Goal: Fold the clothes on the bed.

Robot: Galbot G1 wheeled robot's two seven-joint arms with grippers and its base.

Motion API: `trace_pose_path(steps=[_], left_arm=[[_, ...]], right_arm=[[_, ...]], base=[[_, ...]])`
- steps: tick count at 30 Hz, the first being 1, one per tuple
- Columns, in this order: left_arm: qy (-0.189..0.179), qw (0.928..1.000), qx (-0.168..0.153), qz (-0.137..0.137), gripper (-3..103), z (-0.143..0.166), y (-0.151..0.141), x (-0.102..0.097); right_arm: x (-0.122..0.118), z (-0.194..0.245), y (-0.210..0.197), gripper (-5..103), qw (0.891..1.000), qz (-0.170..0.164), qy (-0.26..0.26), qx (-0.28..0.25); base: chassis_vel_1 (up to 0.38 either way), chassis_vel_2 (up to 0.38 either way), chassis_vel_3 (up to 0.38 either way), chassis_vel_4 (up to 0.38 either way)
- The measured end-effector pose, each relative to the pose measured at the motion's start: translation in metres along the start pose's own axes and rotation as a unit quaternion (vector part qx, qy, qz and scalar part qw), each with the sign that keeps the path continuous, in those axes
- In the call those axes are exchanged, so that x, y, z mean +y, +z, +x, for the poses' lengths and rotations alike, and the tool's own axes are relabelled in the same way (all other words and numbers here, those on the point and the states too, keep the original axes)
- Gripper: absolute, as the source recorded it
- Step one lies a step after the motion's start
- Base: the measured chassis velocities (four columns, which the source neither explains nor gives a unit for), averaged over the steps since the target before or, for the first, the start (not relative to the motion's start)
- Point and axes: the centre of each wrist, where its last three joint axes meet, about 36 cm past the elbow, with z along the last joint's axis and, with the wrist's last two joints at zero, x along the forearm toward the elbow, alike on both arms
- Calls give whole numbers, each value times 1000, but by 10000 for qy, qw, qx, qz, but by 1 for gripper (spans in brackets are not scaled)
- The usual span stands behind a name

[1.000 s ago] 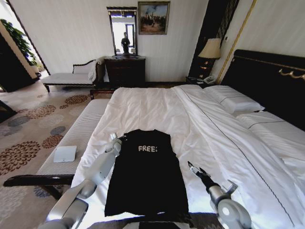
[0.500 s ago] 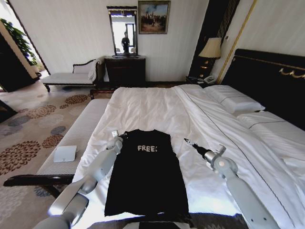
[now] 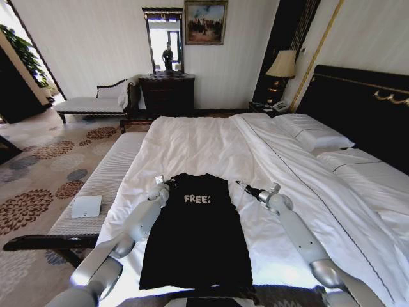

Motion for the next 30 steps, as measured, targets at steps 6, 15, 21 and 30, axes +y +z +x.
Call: trace_pose_path(steps=[6,15,21,30], left_arm=[[97,9999,3,40,3,-1,2,-7],[189,9998,-11,41,3,-2,1,-13],[307,9995,-21,15,3,-2,0,-17],[398,9992,1,11,3,-3,3,-25]], right_arm=[[14,-25,13,100,9998,148,-123,95],[20,-56,25,100,9992,342,-163,155],[12,-73,27,100,9993,328,-66,155],[5,-82,17,99,9994,333,71,55]], base=[[0,0,0,0],[0,0,0,0],[0,0,0,0],[0,0,0,0]])
